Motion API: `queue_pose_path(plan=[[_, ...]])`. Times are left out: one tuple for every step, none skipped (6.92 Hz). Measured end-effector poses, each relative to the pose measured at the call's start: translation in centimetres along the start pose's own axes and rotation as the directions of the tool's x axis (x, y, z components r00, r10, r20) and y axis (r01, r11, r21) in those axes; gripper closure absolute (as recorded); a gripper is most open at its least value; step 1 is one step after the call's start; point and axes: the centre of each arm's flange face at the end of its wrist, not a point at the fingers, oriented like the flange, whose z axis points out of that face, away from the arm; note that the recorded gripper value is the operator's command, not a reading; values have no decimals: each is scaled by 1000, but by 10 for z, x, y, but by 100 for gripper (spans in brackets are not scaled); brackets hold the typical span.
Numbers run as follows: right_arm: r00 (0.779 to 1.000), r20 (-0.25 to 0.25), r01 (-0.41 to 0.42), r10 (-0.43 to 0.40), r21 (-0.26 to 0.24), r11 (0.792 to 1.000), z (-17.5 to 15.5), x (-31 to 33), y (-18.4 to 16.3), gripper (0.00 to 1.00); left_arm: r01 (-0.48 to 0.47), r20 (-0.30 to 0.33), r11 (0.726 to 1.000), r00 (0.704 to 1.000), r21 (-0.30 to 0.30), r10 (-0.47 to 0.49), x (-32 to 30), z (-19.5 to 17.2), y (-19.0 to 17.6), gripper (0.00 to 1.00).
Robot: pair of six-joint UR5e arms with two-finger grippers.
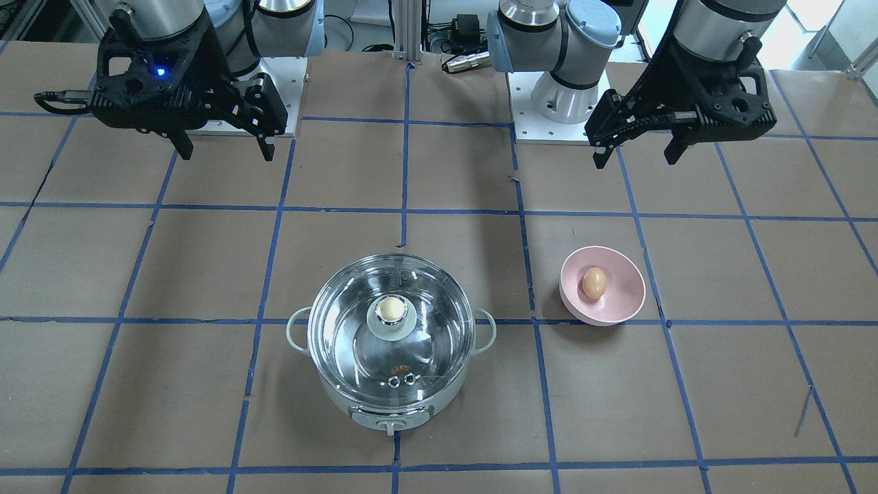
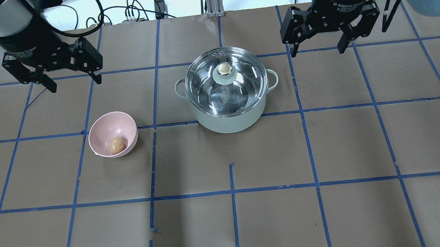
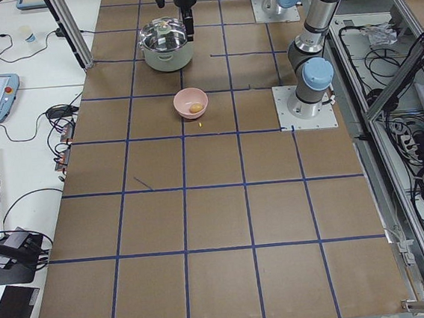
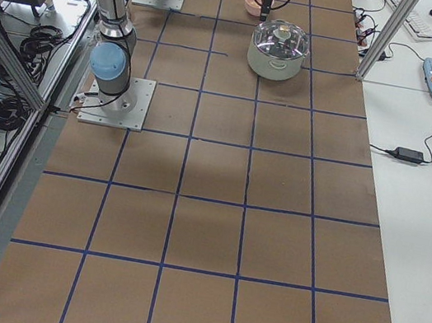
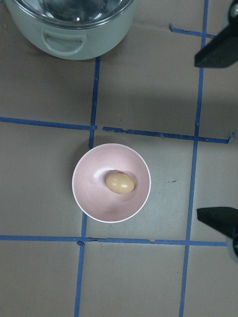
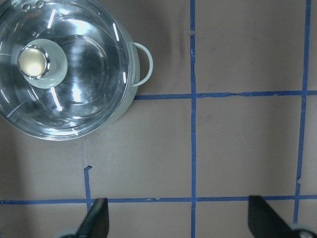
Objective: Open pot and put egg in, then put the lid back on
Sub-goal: 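Move the right gripper over the glass lid knob of the pot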
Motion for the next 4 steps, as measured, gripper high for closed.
queue_pose_path(plan=[[1000, 0, 0, 0, 0, 1000, 0, 0, 0, 0, 0, 0, 1000, 1000, 0, 0, 0, 0, 0, 0], [1000, 0, 1, -1, 0, 1000, 0, 0, 0, 0, -1, 0, 1000, 1000, 0, 1, 0, 0, 1, 0], [1000, 0, 1, -1, 0, 1000, 0, 0, 0, 0, -1, 0, 1000, 1000, 0, 1, 1, 0, 1, 0], [1000, 0, 2, -2, 0, 1000, 0, -1, 0, 0, -2, -1, 1000, 1000, 2, 2, 1, 0, 1, 0]])
